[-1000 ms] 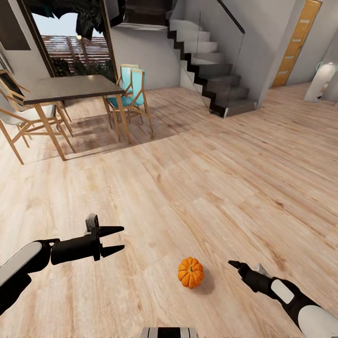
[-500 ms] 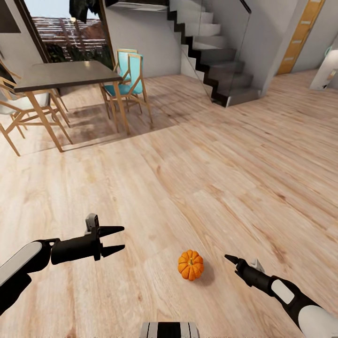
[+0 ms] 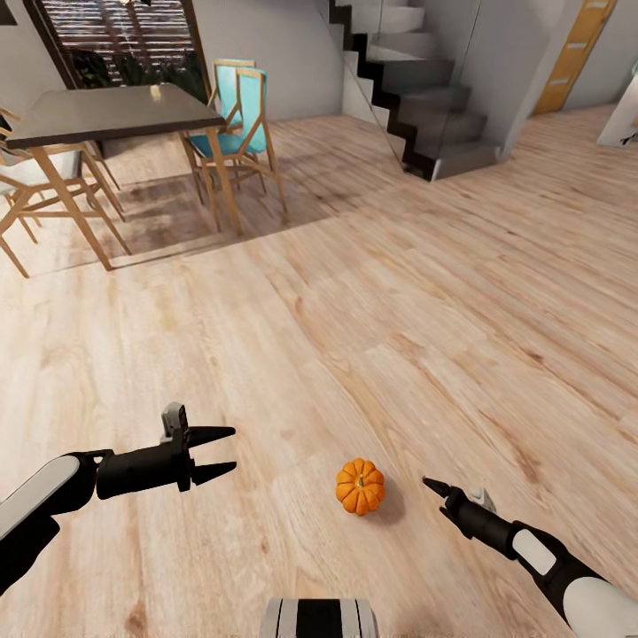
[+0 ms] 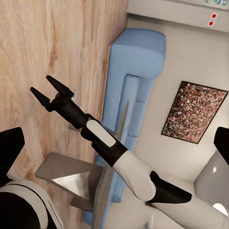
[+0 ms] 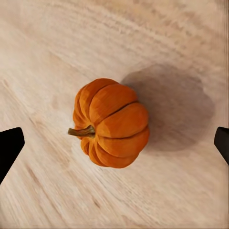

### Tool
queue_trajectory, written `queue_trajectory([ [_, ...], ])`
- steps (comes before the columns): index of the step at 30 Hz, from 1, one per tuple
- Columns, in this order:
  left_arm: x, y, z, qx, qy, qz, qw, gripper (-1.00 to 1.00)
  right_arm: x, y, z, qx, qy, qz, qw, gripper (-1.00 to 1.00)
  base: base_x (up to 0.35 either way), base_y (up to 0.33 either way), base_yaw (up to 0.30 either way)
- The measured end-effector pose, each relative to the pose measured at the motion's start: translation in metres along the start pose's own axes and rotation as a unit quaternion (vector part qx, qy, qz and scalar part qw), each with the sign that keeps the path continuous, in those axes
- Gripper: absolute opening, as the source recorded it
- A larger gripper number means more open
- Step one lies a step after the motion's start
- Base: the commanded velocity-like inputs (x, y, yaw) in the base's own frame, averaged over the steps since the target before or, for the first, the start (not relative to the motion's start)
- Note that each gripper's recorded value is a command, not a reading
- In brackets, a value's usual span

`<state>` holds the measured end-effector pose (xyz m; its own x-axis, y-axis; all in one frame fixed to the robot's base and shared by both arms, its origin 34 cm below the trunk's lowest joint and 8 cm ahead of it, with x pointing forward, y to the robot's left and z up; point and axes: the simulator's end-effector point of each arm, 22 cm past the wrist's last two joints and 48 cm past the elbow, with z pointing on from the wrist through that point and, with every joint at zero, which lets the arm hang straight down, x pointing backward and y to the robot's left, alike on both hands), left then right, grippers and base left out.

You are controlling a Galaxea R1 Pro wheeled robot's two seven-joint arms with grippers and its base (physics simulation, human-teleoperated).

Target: Place each of the two pumpkins and all three candles from the living room inside a cabinet in the living room (use any cabinet), then make sure every cabinet is closed, and position the cauldron so it is next to a table in the living room.

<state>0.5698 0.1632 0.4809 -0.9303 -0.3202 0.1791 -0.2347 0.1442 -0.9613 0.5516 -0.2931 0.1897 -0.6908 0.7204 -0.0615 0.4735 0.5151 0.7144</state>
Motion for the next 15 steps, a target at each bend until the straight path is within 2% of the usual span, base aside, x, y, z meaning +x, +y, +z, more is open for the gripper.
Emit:
queue_trajectory([
  [15, -0.002, 0.027, 0.007, -0.007, 0.007, -0.025, 0.9996, 1.0, 0.016, -0.031, 0.01, 0.023, 0.016, 0.014, 0.9995, 1.0, 0.0, 0.0, 0.0],
])
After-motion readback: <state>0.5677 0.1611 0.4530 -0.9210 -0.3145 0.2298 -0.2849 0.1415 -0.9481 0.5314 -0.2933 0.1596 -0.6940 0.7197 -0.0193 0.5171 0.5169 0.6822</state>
